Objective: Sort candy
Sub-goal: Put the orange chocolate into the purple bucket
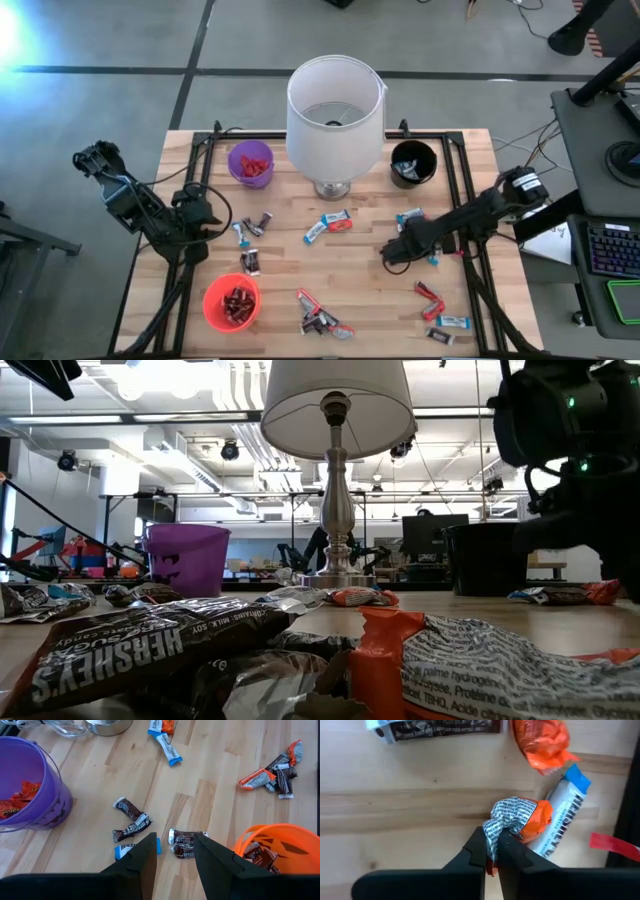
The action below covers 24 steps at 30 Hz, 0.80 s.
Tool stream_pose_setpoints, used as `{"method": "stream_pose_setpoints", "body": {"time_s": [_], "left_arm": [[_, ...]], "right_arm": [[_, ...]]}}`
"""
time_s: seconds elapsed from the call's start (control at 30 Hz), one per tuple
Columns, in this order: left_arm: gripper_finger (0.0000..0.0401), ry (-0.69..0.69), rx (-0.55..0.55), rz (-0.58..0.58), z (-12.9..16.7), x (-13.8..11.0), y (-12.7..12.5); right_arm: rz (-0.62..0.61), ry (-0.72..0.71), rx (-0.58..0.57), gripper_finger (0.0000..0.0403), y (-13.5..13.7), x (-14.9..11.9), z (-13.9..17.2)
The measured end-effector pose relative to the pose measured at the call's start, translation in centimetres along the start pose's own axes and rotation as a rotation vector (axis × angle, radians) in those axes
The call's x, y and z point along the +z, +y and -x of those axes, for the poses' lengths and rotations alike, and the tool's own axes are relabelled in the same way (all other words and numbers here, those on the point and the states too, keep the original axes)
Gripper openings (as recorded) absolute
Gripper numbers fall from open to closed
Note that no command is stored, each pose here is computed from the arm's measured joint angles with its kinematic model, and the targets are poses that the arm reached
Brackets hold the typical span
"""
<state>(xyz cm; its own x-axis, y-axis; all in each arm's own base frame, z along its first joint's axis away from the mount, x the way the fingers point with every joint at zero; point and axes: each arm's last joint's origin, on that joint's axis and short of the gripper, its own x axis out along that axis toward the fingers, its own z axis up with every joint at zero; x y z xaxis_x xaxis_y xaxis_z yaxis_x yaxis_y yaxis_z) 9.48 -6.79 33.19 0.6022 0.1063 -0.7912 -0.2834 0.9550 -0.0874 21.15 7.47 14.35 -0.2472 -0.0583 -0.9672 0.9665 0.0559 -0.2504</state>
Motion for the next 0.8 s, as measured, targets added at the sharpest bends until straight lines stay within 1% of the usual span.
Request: {"method": "stream_pose_setpoints", "body": {"time_s": [0.17,0.27,0.4,0.63,0.8], "left_arm": [[0.0111,0.001,0.0,0.0,0.0,0.0,0.0],[0.0111,0.001,0.0,-0.005,0.0,0.0,0.0],[0.0111,0.024,-0.017,-0.018,0.0,-0.1,0.0],[0.0111,0.041,-0.031,-0.03,0.0,-0.1,-0.1],[0.0115,0.032,-0.037,-0.04,0.1,0.0,-0.1]], "right_arm": [[0.027,0.016,0.082,0.0013,0.0,-0.2,1.8],[0.064,0.007,0.16,0.0013,0.2,-0.6,3.6],[0.121,-0.024,0.294,0.0013,0.7,-1.3,6.6],[0.254,-0.174,0.568,0.0013,2.2,-2.3,13.4],[0.336,-0.342,0.771,0.0013,3.8,-2.6,17.6]]}}
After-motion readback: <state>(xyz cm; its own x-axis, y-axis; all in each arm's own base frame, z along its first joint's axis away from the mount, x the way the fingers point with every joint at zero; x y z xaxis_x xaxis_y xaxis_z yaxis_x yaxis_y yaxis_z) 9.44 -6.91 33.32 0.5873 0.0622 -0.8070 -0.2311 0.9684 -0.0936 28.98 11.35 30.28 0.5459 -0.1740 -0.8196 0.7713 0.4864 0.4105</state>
